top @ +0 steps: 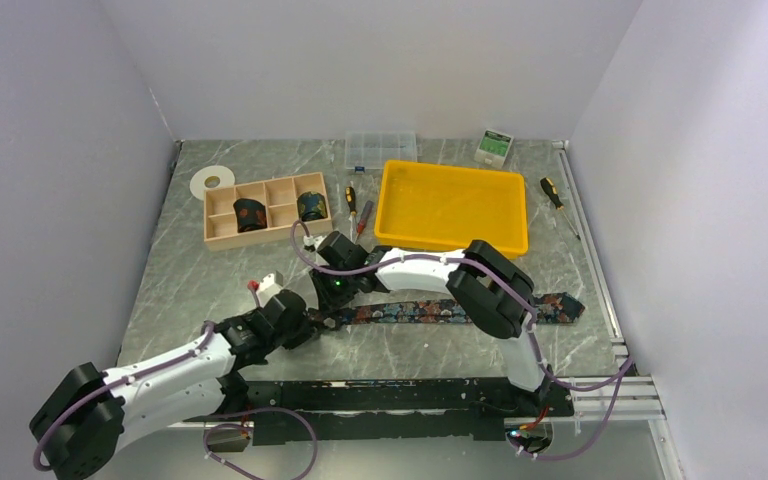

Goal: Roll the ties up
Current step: Roll the tie at the center of the board.

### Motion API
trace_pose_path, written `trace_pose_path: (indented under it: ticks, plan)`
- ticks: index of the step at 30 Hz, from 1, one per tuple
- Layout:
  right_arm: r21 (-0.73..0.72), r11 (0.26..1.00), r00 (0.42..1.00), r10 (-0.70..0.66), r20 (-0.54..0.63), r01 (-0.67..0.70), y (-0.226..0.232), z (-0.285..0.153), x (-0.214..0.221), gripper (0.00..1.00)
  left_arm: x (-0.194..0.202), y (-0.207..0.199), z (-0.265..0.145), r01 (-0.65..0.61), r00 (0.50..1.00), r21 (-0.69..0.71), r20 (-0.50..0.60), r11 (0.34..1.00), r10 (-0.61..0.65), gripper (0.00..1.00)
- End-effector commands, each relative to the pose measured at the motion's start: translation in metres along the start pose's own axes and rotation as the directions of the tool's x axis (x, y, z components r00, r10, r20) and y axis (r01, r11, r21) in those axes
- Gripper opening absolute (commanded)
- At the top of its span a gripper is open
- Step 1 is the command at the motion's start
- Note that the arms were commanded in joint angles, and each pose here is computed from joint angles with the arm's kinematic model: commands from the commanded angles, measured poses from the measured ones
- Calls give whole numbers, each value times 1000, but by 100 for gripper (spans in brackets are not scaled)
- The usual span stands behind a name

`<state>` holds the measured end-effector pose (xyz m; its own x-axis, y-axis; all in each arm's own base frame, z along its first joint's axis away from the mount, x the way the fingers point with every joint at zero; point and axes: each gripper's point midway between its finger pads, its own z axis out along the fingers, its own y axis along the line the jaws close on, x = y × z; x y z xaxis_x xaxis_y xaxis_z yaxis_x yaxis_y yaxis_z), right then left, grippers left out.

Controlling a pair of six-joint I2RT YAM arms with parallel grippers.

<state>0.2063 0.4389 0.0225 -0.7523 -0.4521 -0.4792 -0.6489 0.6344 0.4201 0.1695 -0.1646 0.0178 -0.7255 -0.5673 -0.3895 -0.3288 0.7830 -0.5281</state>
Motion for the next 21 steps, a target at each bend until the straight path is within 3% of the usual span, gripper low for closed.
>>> trace_pose_path:
  ticks: [1,8,14,16,21]
  plan:
    - [54,999,998,-6,68,2,-3,-17,-24,26,6,8,-2,-29,999,-4,-25,1000,29,3]
    - [147,984,966,62,250,-101,-29,-66,-84,36,10,0,-16,-64,996,52,-66,997,68,3]
    - [74,980,943,155,294,-184,-32,-106,-68,47,21,-7,-41,-123,979,124,-147,985,141,3]
    - [-20,979,939,201,280,-204,-22,-111,-52,52,13,-11,-52,-137,981,148,-115,979,155,3]
    - [-241,936,922,313,228,-258,6,-114,-19,68,-38,-28,-76,-94,989,223,135,970,65,11]
